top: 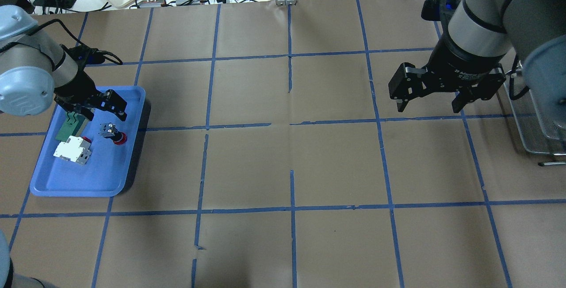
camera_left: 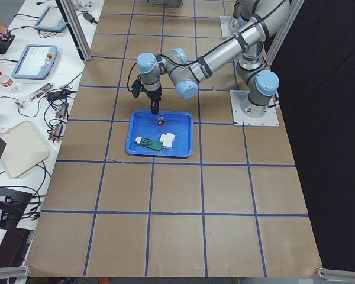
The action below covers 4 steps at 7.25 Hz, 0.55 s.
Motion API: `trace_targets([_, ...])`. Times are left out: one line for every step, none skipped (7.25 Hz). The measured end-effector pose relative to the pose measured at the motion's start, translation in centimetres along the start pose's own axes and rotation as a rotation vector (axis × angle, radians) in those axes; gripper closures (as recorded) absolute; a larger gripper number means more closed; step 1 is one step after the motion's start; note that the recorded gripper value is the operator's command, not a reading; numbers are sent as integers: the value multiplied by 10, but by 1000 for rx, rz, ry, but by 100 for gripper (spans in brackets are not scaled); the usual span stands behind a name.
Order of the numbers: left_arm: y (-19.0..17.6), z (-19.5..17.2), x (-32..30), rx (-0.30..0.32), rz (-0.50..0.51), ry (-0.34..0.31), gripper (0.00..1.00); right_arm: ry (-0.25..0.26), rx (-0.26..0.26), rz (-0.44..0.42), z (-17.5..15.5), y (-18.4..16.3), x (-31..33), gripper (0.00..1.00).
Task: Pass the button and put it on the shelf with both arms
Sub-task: 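Close the left gripper on the red push button's base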
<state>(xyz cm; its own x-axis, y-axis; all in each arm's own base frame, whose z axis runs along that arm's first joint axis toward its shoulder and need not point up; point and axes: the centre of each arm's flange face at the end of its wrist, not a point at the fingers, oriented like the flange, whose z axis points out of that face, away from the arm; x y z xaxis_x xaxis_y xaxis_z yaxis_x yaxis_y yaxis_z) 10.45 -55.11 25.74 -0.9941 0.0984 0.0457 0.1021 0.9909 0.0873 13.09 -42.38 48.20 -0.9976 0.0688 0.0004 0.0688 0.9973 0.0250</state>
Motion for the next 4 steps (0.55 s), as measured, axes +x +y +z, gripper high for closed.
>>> trace_targets([5, 12, -8, -8, 33, 7, 9, 2, -1, 6, 0, 0, 1, 0])
trace_targets([10, 22, -11, -18, 47, 15, 18, 0, -3, 11, 1, 0, 1, 0])
trace_targets([11, 30, -13, -25, 52, 20, 34, -1, -4, 13, 1, 0, 1, 0])
trace_targets([9, 32, -15, -25, 54, 20, 49, -2, -5, 14, 2, 0, 1, 0])
